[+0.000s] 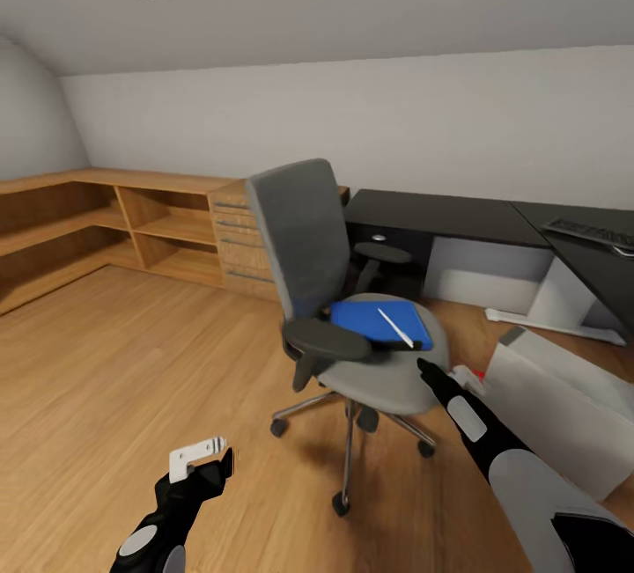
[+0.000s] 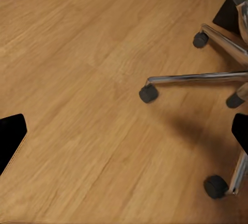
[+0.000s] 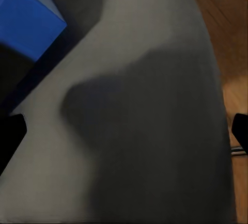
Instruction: In the bedroom, organize the workspace by keeping the computer under the desk, ensuring the monitor is on the desk, placing the keyboard on the desk next to the monitor, placing the mouse on the desk next to the keyboard, moving the folder from the swivel chair onto the desk next to the mouse, stacking the notebook on top of the folder with the pen on top of the notebook, and positioning the swivel chair next to the desk.
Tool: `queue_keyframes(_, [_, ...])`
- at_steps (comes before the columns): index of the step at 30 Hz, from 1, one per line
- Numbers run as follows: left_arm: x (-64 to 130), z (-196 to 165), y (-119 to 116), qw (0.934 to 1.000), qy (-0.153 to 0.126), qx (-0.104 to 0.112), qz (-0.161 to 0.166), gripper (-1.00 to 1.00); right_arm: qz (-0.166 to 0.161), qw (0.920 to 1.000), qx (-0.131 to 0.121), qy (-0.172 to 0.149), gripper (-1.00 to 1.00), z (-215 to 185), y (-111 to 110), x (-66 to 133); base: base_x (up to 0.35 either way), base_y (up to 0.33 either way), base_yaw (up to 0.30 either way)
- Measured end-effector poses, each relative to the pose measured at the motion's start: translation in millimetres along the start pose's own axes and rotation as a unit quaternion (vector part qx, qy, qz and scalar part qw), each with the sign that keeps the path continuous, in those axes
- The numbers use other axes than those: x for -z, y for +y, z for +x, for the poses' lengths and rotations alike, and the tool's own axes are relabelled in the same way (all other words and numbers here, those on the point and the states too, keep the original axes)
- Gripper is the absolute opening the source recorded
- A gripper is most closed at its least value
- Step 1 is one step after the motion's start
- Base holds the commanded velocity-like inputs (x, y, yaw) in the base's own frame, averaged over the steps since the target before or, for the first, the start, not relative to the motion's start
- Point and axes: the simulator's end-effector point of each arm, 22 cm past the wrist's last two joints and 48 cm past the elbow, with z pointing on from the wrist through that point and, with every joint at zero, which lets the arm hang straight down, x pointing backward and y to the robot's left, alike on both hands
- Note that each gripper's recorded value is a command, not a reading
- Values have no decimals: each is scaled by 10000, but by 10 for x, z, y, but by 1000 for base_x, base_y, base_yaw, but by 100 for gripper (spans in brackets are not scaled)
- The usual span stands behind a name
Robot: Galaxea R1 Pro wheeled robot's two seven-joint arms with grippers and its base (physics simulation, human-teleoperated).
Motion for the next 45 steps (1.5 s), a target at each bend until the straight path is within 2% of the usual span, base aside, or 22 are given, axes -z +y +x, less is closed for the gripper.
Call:
queue_keyframes(6, [-2, 3, 0, 10000, 4, -2, 0, 100, -41, 10000, -4, 0, 100, 0, 26, 0, 0, 0, 156])
queue_keyframes(29, [-2, 8, -2, 10000, 8, -7, 2, 100, -18, 10000, -24, -60, 100, -79, -11, -1, 0, 0, 0])
queue_keyframes(45, [-3, 3, 3, 10000, 4, -8, -1, 100, -7, 10000, -33, -68, 100, -90, -33, 1, 0, 0, -224])
